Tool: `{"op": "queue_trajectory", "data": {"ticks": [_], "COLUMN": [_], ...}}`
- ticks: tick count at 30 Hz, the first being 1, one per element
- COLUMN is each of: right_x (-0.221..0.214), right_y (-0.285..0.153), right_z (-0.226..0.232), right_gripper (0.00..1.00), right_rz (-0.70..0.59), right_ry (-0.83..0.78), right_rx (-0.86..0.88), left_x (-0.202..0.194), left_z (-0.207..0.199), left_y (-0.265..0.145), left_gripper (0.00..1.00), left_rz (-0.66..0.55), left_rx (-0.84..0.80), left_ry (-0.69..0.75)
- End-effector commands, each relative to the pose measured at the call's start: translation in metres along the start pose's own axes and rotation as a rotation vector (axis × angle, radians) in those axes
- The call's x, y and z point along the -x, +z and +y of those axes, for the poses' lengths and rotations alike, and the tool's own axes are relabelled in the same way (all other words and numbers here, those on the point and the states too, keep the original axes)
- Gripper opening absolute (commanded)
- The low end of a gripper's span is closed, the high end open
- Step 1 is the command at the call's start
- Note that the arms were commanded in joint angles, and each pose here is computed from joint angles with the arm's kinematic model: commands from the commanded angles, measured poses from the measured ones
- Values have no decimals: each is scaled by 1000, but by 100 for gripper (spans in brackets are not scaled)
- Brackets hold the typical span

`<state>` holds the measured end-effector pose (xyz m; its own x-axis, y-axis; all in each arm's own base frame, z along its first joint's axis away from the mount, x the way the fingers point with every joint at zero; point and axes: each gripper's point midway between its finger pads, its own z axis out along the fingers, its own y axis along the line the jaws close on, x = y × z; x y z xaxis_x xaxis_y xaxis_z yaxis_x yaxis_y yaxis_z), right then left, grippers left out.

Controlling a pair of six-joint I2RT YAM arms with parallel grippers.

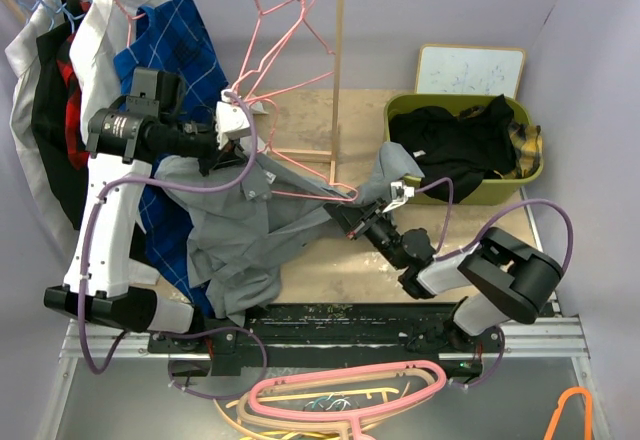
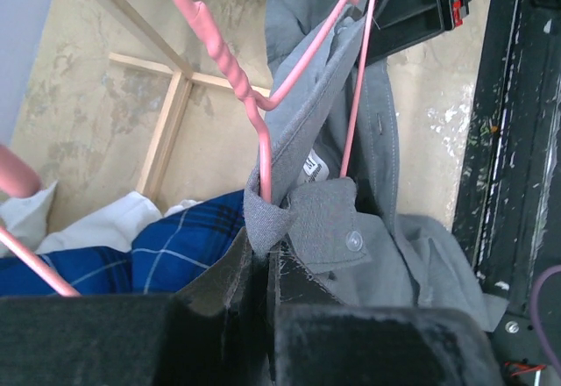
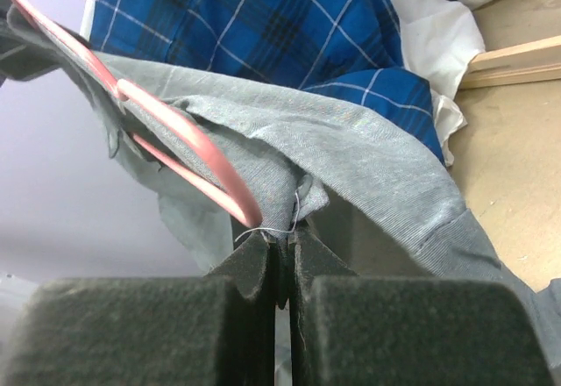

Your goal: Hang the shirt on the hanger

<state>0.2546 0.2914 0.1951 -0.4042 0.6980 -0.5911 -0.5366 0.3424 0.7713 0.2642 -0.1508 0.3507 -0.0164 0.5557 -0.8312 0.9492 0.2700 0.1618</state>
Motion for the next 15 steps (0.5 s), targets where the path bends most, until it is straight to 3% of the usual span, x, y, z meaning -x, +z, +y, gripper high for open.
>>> {"op": "queue_trajectory", "data": {"ticks": [1,9,15], "right_x": [43,31,20], "right_y": [-9,-20,-16], "right_z": [32,25,12], "right_gripper": [0,0,0], "right_rz": [-144,7,172], "right_ry": [-38,-159,-369], "right_rx": [168,250,218], "left_x": [23,26,25], "left_z": [16,4,17], "left_y": [-32,-41,-49], "left_gripper": [0,0,0], "left_rz": [16,37,96], "left_rx": [110,55,99], "left_ry": [251,413,501]}}
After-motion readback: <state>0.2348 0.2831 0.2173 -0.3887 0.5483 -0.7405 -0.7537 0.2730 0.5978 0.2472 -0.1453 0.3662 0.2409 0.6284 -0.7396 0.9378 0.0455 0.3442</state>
